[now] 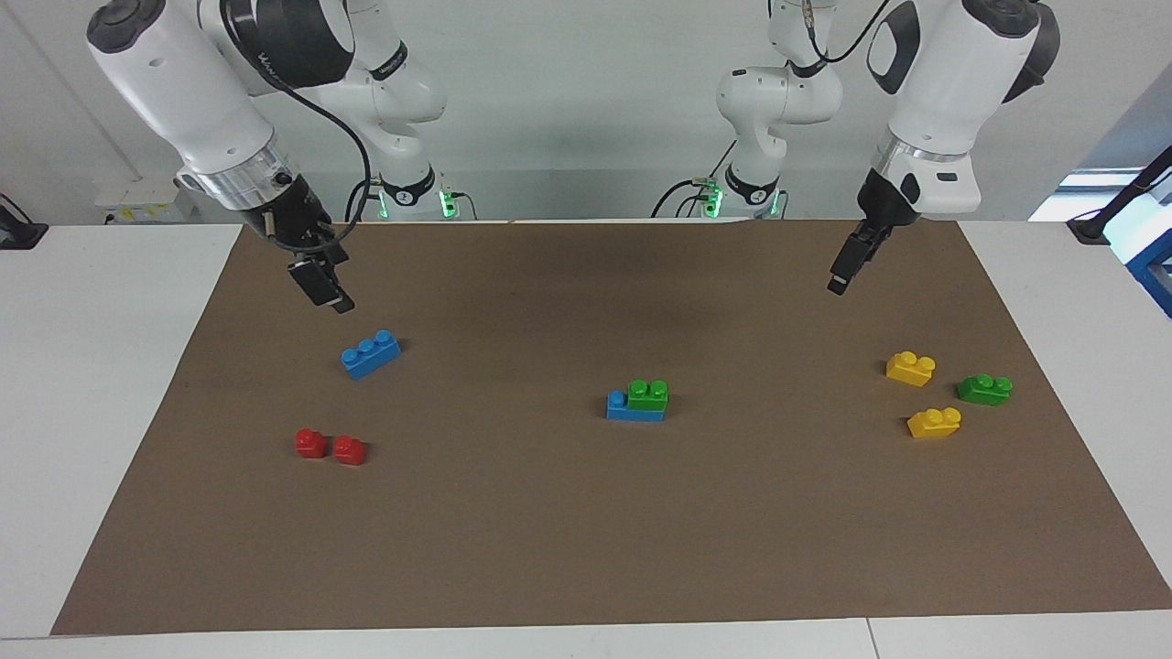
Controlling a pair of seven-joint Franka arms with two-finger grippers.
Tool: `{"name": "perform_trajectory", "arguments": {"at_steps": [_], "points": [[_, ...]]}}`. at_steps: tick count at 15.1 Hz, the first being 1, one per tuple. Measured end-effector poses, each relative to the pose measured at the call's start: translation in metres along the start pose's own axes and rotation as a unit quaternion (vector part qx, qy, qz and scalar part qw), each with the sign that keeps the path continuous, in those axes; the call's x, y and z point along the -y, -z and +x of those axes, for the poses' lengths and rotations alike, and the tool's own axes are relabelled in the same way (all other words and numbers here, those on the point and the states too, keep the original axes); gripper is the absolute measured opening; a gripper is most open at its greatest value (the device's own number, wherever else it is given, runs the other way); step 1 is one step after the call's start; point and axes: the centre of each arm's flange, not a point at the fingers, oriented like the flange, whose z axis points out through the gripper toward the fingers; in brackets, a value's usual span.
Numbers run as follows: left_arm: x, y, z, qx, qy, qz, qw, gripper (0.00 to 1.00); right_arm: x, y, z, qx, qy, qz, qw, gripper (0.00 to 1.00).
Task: Remove green block with left arm and hold with right
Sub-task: 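Move the left gripper toward the green brick while the right gripper approaches the blue bricks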
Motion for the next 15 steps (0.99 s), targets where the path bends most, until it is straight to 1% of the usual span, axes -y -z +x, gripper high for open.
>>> {"name": "perform_trajectory", "arguments": {"at_steps": [2,5,6,8,10,12,15], "points": [[-0.011,-0.008,-0.015,-0.005,0.053,-0.016,0.998,1.00,0.009,-0.008,0.001,0.007,-0.010,0.002,1.000,1.00],[-0.021,-0.017,-0.035,-0.003,0.119,-0.022,0.993,1.00,0.022,-0.034,-0.006,0.022,-0.035,-0.012,0.999,1.00],[-0.024,-0.019,-0.041,-0.003,0.146,-0.026,0.989,1.00,0.025,-0.042,-0.007,0.038,-0.048,-0.015,0.998,1.00],[-0.029,-0.022,-0.051,0.000,0.187,-0.029,0.982,1.00,0.031,-0.051,-0.006,0.081,-0.085,-0.013,0.993,1.00],[-0.036,-0.030,-0.065,0.004,0.226,-0.026,0.974,1.00,0.034,-0.061,0.000,0.108,-0.106,-0.015,0.988,1.00],[-0.047,-0.044,-0.083,0.009,0.255,-0.019,0.967,1.00,0.039,-0.071,0.005,0.115,-0.115,-0.013,0.987,1.00],[-0.060,-0.066,-0.107,0.015,0.258,0.001,0.966,1.00,0.050,-0.088,0.005,0.132,-0.136,-0.003,0.982,1.00]]}}
